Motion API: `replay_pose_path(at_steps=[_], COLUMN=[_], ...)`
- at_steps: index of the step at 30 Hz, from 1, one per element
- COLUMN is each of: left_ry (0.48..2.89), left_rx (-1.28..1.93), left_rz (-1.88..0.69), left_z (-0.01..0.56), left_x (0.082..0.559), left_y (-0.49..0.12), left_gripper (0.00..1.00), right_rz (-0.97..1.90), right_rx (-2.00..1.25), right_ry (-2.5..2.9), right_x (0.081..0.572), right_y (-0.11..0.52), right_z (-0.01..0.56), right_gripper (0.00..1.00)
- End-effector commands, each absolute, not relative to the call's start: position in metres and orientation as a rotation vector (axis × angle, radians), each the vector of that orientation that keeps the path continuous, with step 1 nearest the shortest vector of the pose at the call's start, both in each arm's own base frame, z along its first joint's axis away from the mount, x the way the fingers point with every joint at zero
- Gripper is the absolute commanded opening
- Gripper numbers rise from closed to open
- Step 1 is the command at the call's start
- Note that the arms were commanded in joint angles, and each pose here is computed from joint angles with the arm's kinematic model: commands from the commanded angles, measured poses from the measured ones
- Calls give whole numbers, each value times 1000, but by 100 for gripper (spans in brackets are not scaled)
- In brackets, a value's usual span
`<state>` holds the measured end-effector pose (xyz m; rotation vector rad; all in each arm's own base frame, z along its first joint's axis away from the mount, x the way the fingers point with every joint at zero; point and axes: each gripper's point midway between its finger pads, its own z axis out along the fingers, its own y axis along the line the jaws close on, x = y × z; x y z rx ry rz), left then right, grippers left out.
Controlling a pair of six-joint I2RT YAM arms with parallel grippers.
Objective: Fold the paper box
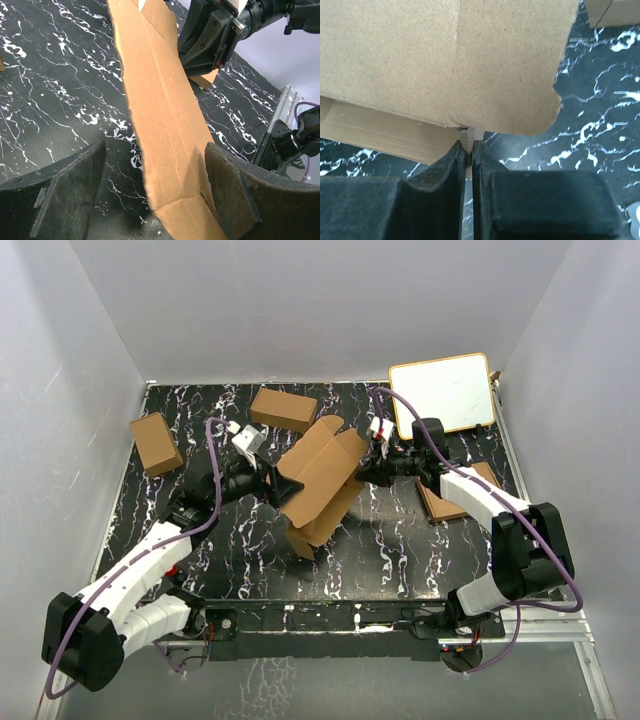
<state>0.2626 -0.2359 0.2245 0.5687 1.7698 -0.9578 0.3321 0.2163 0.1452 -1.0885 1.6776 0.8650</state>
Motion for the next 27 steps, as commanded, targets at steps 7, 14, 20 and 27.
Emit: replay_pose_path(at_steps=[7,14,20,27], left_ry=[1838,1861,1947,2035], left_rx=[531,518,470,439], left_rz=[-1119,-1231,-1252,-1325], left_z=[224,220,203,186], left_x=[255,255,264,269], left_y=[-240,-243,-237,-245], left_gripper=[69,78,82,72], right_rz=[723,664,630,596], right_rx=[-1239,-1249,-1260,-1259], right_ry=[2024,2210,2310,2361], right_x=[302,305,308,310], right_y=[176,160,151,147], right_z=[133,120,108,102], right_gripper=[8,8,8,8])
